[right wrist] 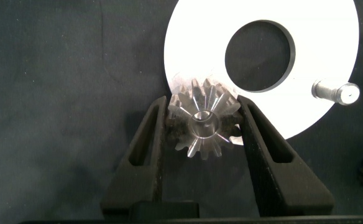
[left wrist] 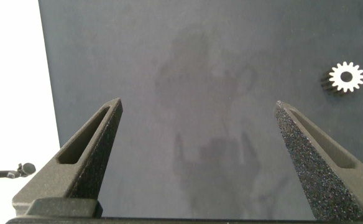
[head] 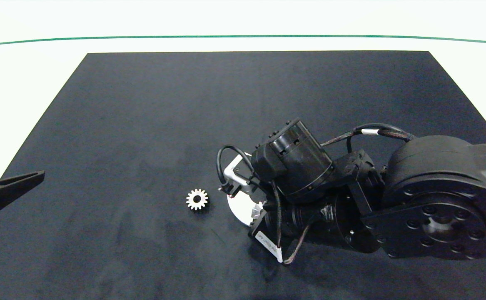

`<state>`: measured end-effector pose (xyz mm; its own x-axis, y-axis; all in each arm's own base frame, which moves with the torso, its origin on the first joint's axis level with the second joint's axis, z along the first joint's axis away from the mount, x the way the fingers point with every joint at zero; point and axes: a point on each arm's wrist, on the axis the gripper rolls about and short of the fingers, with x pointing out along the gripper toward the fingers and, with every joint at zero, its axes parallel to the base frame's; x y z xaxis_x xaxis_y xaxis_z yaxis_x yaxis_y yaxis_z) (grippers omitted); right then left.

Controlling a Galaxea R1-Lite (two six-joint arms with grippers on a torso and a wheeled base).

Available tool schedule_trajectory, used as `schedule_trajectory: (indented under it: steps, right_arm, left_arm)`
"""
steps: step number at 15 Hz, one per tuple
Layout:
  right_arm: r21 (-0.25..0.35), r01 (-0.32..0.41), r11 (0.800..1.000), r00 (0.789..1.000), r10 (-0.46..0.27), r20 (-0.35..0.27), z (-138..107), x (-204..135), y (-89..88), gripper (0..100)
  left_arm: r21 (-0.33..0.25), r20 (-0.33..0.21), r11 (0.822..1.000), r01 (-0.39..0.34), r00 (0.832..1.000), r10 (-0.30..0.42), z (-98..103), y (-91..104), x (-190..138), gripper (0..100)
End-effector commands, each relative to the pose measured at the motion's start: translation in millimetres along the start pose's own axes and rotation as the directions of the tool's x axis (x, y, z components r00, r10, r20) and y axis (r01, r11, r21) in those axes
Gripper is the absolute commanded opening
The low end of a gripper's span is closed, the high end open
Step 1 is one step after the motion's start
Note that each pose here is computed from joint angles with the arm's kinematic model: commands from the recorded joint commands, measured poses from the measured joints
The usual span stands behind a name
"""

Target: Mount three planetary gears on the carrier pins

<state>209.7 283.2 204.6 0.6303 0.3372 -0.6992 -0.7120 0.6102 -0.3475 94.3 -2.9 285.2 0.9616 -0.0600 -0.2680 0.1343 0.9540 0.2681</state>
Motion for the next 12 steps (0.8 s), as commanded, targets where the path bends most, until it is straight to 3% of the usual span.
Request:
schedule_trajectory:
  steps: [1, 9, 10, 12]
  right_arm:
    - [-0.003, 0.004, 1.000, 1.000, -0.004, -0.004, -0.8, -0.1, -0.4, 100]
    - [0.011, 0.008, 1.000, 1.000, -0.008, 0.009, -0.1, -4.8, -3.8, 100]
    - [0.025, 0.014, 1.000, 0.999, -0.015, 0.032, 0.4, -15.5, -9.2, 100]
    - [0.091, 0.062, 0.994, 0.993, -0.071, 0.096, -13.2, -64.3, -39.8, 100]
  left_arm:
    - [0.001, -0.003, 1.000, 0.001, 1.000, -0.001, -0.2, -0.1, 0.5, 100]
    - [0.001, -0.001, 1.000, 0.001, 1.000, -0.001, -0.2, -0.1, 0.0, 100]
    - [0.001, -0.001, 1.000, 0.001, 1.000, -0.001, -0.2, -0.1, 0.0, 100]
    - [0.001, 0.000, 1.000, 0.001, 1.000, -0.001, 0.1, 0.1, -0.2, 100]
